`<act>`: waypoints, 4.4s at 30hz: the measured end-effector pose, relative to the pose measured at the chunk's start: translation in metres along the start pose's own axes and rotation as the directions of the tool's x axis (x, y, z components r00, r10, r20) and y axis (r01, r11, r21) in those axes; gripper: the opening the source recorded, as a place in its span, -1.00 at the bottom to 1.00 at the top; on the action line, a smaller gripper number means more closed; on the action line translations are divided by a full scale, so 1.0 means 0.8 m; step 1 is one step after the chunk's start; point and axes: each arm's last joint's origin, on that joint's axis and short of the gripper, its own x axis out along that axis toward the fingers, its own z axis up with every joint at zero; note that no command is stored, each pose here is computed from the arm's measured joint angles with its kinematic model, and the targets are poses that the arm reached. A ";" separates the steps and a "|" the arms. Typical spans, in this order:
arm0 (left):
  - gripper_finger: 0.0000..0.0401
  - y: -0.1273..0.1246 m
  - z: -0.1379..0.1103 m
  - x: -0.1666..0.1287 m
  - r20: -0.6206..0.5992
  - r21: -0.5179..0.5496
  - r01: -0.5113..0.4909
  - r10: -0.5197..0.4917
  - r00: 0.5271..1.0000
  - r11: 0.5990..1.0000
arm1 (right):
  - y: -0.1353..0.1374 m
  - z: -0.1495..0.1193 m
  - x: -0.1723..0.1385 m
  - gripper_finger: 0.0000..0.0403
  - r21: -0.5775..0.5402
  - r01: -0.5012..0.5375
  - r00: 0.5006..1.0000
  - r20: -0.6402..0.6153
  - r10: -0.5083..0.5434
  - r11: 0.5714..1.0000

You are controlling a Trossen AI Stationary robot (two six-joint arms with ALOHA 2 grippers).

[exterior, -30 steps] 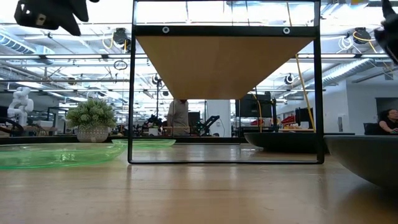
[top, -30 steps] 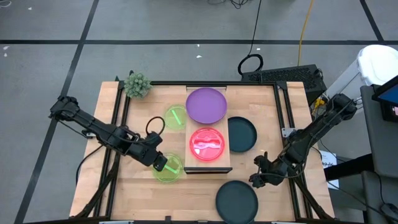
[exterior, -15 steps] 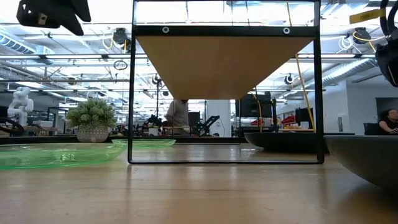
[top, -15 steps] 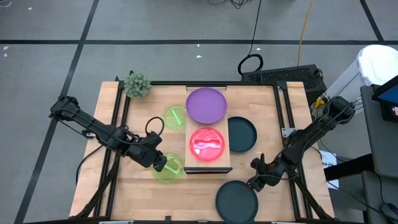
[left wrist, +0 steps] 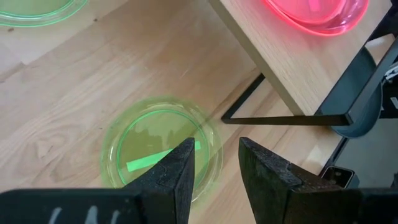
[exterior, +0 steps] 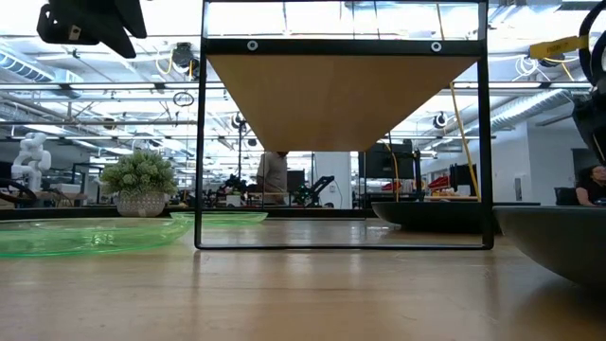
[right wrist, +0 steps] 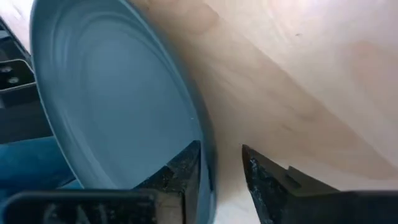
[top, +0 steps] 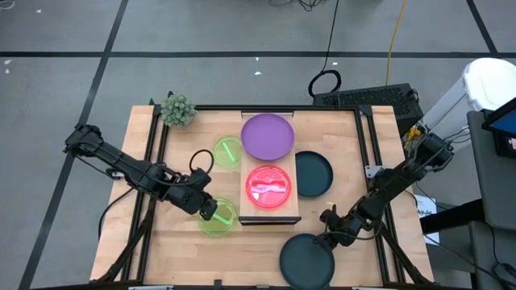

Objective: Place and stack plates onto a shelf
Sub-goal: Stack the bottom dark green plate on top of the purple plate on the shelf

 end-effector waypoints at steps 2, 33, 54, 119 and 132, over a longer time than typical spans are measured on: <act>-0.36 0.000 0.000 0.000 0.000 0.000 0.000 0.000 1.000 1.000 | 0.000 0.000 0.002 -0.56 0.001 -0.002 1.000 0.000 0.002 1.000; -0.36 0.007 0.017 0.004 0.025 0.098 -0.030 0.028 0.999 0.995 | 0.064 -0.011 -0.037 -0.99 0.087 -0.214 0.975 -0.033 0.218 0.973; -0.36 0.018 0.042 0.010 0.053 0.205 -0.071 0.061 0.997 0.976 | 0.170 -0.007 -0.127 -1.00 0.092 -0.565 0.777 0.394 0.491 0.820; -0.36 0.059 0.093 0.017 0.038 0.144 -0.183 0.179 0.983 0.973 | 0.081 0.277 -0.247 -1.00 0.292 -0.480 0.648 0.754 0.109 0.827; -0.36 0.059 0.093 0.017 0.037 0.136 -0.182 0.178 0.983 0.974 | 0.067 0.271 -0.239 -0.97 0.376 -0.369 0.711 0.703 -0.003 0.850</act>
